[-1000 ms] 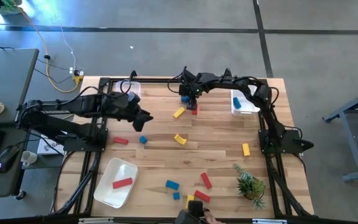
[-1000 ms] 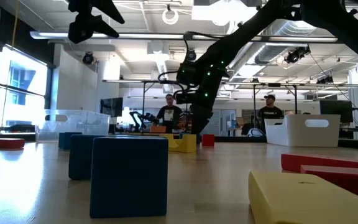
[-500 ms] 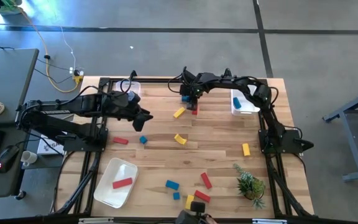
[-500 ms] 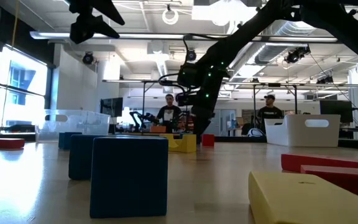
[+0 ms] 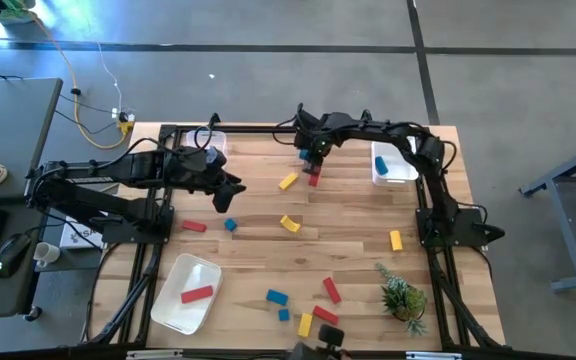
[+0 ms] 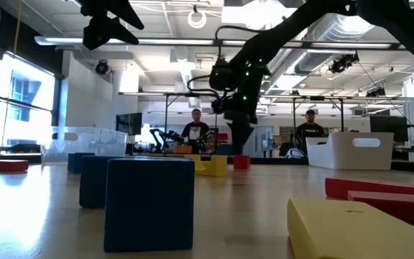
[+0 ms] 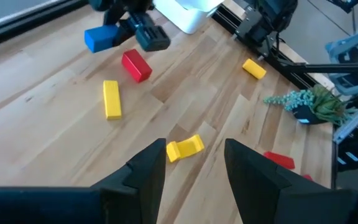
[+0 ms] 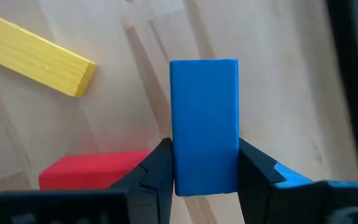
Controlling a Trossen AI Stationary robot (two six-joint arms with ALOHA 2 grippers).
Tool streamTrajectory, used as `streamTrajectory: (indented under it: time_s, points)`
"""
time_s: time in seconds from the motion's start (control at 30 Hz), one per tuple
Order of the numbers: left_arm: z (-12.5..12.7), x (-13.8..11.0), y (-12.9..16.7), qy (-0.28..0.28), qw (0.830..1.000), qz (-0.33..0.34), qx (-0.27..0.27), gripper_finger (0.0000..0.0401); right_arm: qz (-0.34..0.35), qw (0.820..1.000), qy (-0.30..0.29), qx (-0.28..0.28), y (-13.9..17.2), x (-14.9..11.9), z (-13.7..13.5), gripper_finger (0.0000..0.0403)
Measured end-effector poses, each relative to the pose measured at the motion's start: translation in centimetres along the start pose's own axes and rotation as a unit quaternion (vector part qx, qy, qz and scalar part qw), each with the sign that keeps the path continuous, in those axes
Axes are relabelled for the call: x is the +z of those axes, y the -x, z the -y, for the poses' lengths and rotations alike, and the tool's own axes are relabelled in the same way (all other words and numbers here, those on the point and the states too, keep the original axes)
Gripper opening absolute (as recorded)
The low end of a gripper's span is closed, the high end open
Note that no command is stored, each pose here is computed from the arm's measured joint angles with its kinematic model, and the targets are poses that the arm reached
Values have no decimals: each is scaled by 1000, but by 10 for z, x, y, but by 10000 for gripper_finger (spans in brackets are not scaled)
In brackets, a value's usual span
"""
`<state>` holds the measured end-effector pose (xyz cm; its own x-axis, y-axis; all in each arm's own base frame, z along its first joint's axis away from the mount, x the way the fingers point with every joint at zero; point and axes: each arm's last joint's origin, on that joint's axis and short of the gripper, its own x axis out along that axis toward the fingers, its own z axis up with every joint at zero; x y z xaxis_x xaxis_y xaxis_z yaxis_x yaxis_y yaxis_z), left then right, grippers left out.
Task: Sort & place blocks by color
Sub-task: Put the blue block into the top white bin
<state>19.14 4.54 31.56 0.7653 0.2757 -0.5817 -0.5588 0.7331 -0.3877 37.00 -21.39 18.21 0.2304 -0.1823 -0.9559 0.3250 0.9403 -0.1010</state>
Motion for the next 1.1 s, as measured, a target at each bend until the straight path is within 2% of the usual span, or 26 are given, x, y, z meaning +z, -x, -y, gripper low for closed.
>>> streamTrajectory:
  time_s: [0.33,0.7,0.97,1.1]
  points:
    - [-1,1,0,-1,1000,10,16,152,24,997,-56,-54,61,-7,4,108]
    - [-1,1,0,-12,1000,11,18,152,40,987,-98,-118,127,-29,9,108]
    - [-1,1,0,-13,1000,11,18,152,4,971,-153,-186,162,-56,13,108]
    - [-1,1,0,-16,1000,11,18,152,-31,956,-183,-227,175,-72,12,108]
